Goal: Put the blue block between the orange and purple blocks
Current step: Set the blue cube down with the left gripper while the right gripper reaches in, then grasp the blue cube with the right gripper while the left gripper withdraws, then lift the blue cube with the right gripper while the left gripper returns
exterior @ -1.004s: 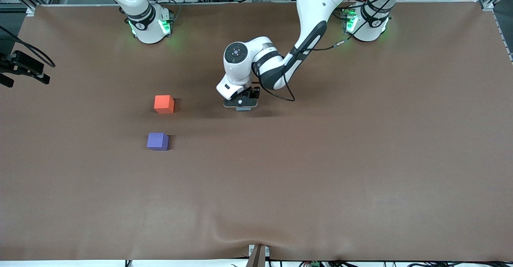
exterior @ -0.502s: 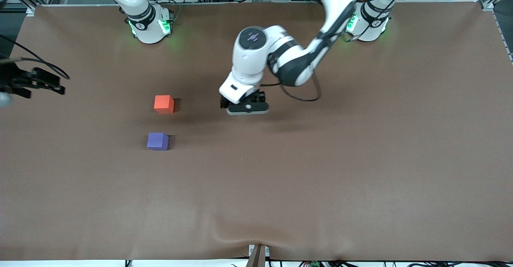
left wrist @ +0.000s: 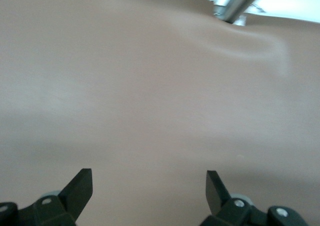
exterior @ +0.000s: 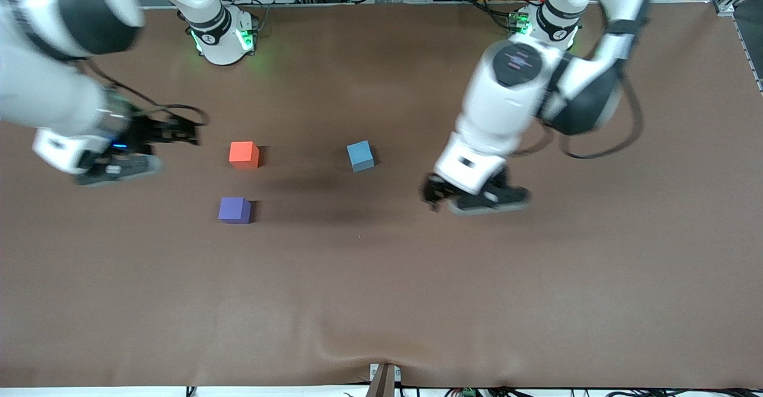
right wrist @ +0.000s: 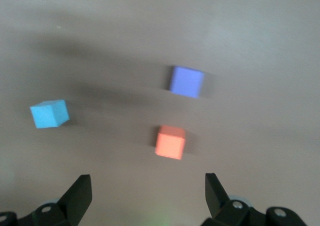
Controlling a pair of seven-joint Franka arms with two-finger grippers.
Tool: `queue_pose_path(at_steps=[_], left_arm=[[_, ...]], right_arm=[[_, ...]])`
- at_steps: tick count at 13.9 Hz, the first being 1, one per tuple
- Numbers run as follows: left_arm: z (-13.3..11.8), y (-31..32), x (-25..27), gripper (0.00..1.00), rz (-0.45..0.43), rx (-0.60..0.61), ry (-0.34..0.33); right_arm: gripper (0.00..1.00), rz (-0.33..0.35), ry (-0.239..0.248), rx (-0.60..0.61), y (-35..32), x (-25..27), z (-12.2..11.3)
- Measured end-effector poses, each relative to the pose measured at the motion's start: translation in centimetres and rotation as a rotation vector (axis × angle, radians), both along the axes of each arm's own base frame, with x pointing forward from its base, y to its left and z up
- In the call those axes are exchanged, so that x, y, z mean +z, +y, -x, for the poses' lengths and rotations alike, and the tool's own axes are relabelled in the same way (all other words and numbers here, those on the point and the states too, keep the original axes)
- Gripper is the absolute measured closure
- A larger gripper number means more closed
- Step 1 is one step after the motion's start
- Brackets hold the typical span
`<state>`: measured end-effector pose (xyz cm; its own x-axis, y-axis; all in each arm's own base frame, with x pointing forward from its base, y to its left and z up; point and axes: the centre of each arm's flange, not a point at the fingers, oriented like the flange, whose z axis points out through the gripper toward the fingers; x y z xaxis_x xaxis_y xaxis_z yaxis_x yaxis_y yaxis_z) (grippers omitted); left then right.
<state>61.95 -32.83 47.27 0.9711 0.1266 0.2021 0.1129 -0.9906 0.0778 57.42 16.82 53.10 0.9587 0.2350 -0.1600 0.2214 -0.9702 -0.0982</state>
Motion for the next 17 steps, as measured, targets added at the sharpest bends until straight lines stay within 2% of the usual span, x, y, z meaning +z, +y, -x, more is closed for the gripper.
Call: queue_pose_path(at_steps=[2,4,5,8,10,12,14,17], left_arm=[[-1.7,5.1,-0.7,0.0,-0.056,-0.041,0.056],[-2.3,8.6,-1.3,0.0,-0.106,-0.097,0.128],[-2.2,10.0,-1.4,0.0,-0.126,-0.121,0.166],[-0.6,13.8,-0.7,0.0,-0.191,-0.189,0.327],[0.9,16.1,0.3,0.0,-0.221,-0.209,0.435],[2.1,18.2,1.8,0.0,-0.234,-0.215,0.504],[3.3,19.9,3.5,0.0,-0.242,-0.209,0.546],[4.9,20.3,7.2,0.0,-0.249,-0.198,0.513]], right_arm=[[0.0,-0.001,0.019,0.058,6.1,-3.4,0.5],[0.0,-0.033,0.084,0.088,11.0,-8.2,1.1],[0.0,-0.041,0.087,0.085,13.2,-10.7,1.1],[0.0,-0.036,0.04,0.035,18.4,-17.4,2.3],[0.0,-0.022,0.031,0.03,21.2,-20.1,3.8],[0.0,-0.009,0.027,0.009,23.1,-22.0,4.9],[0.0,-0.001,0.016,-0.003,24.6,-24.0,5.7],[0.0,0.019,0.007,-0.019,26.6,-28.3,7.6]])
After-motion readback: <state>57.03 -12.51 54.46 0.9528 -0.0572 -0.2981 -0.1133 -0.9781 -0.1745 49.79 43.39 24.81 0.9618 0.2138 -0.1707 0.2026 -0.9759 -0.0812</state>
